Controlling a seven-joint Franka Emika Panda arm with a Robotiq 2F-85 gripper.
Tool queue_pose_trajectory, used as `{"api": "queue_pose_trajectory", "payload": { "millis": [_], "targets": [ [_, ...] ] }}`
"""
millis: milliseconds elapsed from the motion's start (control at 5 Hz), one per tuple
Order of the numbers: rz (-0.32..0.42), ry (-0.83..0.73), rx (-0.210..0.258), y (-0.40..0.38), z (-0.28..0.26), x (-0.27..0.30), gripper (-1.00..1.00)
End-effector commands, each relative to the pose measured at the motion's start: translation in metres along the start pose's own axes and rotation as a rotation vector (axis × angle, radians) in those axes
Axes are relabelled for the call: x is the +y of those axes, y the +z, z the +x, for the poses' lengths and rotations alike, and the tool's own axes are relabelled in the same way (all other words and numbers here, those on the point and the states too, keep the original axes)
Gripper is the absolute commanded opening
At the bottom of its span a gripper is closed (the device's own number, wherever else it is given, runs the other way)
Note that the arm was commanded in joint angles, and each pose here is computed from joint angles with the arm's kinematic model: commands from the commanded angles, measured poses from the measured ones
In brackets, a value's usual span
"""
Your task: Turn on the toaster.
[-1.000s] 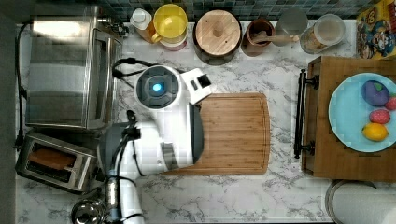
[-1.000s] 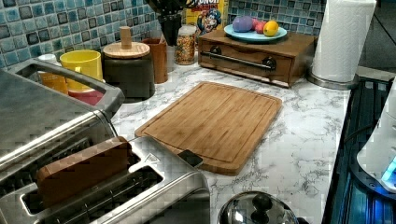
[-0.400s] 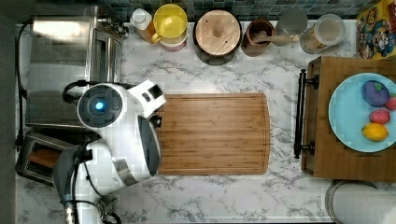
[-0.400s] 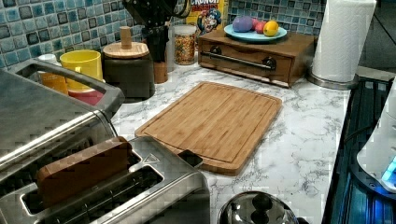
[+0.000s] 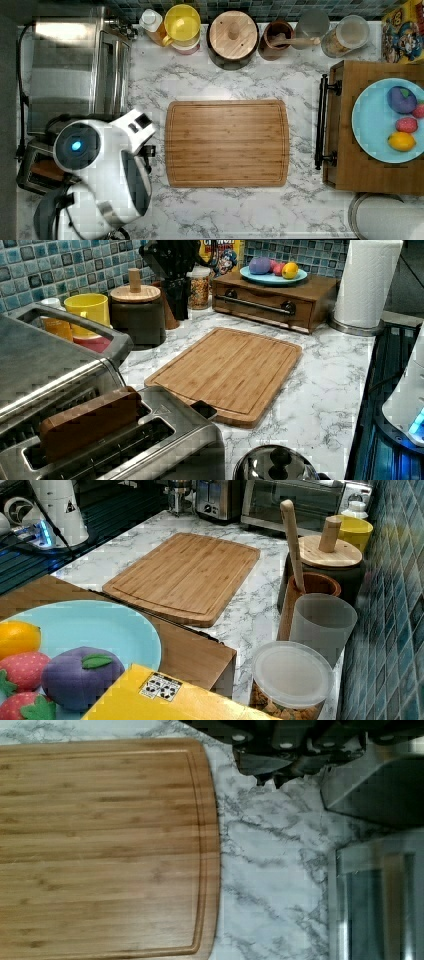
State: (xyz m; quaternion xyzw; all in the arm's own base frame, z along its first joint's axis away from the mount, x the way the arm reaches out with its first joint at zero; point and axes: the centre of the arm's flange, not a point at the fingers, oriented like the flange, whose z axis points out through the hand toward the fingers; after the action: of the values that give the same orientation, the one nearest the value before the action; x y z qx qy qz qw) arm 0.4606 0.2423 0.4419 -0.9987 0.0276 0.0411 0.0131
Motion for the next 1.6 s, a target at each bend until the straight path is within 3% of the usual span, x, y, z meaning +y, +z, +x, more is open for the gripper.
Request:
{"api": "queue_pose_trajectory", "payload": {
  "millis": [200,400,600,800,1000,1600],
  "targets": [
    [-0.029,-0.187,-0.068,-0.003,-0.06,-0.072,-1.0],
    [-0.043,-0.189,-0.105,0.013,-0.069,-0.078,-1.0],
    [-0.02,-0.172,-0.107,0.017,-0.083,-0.081,-1.0],
    [0.022,-0.15,-0.067,0.008,-0.092,-0.084,-1.0],
    [0.039,-0.166,-0.086,0.013,-0.098,-0.093,-1.0],
    [0.002,-0.201,-0.124,0.038,-0.098,-0.109,-1.0]
  ]
}}
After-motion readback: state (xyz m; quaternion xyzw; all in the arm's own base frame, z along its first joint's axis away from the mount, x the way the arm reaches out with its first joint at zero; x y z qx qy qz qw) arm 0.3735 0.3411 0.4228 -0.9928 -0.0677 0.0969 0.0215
